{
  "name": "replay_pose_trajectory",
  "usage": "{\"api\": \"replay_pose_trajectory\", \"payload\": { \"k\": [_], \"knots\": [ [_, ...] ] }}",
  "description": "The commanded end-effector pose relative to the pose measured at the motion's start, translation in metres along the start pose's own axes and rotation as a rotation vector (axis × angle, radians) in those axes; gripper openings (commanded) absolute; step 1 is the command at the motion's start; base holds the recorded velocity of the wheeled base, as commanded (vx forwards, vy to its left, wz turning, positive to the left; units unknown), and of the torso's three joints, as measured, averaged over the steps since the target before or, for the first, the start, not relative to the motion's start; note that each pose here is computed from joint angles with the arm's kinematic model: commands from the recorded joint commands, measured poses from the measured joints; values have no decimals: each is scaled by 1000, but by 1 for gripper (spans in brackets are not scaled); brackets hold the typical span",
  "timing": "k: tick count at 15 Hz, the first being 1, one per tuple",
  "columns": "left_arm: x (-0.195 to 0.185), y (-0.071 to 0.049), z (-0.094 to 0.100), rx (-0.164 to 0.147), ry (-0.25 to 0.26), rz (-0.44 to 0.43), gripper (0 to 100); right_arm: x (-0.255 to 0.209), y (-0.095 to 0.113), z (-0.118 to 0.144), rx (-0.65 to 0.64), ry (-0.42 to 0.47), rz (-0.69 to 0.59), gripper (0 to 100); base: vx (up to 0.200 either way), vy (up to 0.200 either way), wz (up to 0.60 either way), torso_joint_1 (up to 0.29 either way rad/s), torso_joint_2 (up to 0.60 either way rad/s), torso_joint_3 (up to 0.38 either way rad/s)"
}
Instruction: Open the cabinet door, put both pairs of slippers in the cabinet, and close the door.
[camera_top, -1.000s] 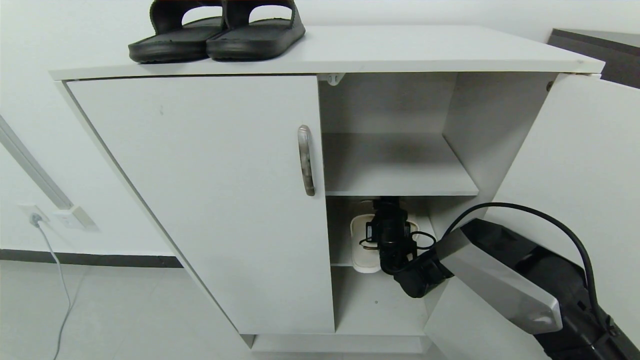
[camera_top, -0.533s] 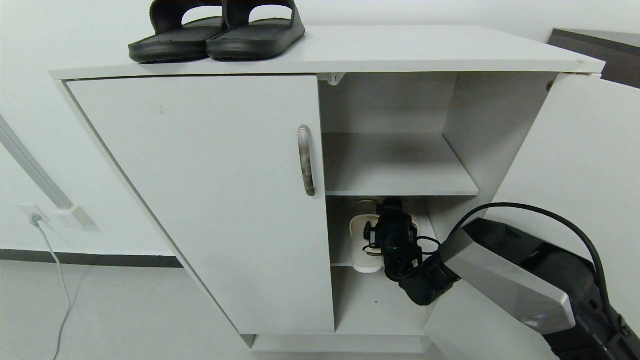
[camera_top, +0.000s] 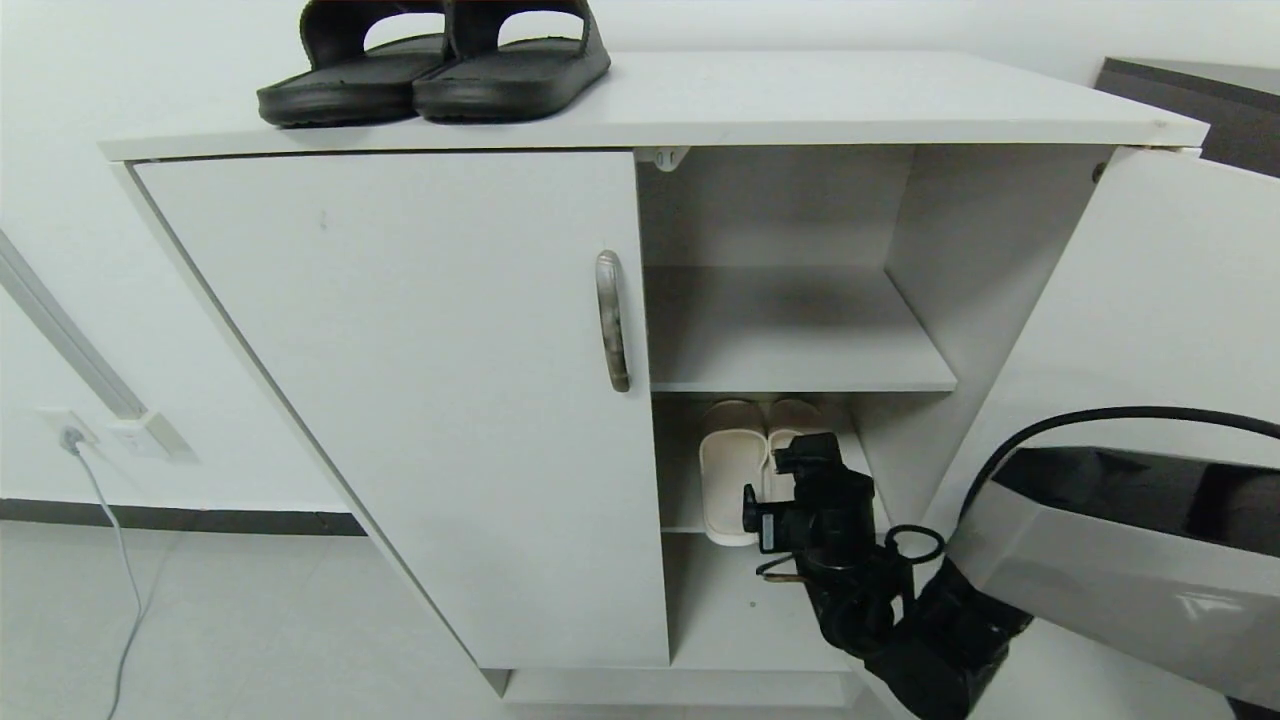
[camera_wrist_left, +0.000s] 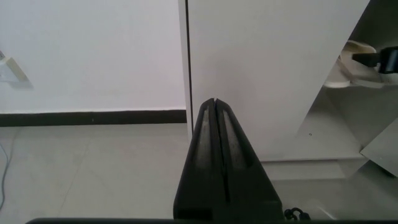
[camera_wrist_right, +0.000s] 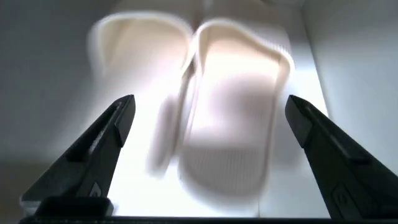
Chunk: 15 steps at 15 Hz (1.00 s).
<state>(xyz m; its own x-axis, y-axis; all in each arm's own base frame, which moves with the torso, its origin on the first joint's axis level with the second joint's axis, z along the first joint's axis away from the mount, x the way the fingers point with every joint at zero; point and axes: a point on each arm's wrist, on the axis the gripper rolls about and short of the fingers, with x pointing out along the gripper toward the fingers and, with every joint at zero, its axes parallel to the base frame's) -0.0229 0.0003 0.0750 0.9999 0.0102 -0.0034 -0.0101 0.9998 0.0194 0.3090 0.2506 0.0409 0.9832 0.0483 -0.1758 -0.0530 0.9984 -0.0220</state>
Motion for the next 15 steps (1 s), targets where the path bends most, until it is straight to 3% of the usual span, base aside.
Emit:
{"api": "replay_pose_trajectory", "payload": {
  "k": [1,3,10,15],
  "knots": [
    [0,0,0,1,1,1,0,-43,-4,20,18,-32,55,100,0,0,0,0,0,0],
    [0,0,0,-1,1,-1,0,-68,-12,24,22,-33,87,100,0,0,0,0,0,0],
    [0,0,0,-1,1,-4,0,-71,-10,23,38,-26,97,100,0,0,0,0,0,0],
    [0,0,0,-9,0,-4,0,-71,-10,23,40,-28,98,100,-200,0,0,1,0,3]
  ]
}}
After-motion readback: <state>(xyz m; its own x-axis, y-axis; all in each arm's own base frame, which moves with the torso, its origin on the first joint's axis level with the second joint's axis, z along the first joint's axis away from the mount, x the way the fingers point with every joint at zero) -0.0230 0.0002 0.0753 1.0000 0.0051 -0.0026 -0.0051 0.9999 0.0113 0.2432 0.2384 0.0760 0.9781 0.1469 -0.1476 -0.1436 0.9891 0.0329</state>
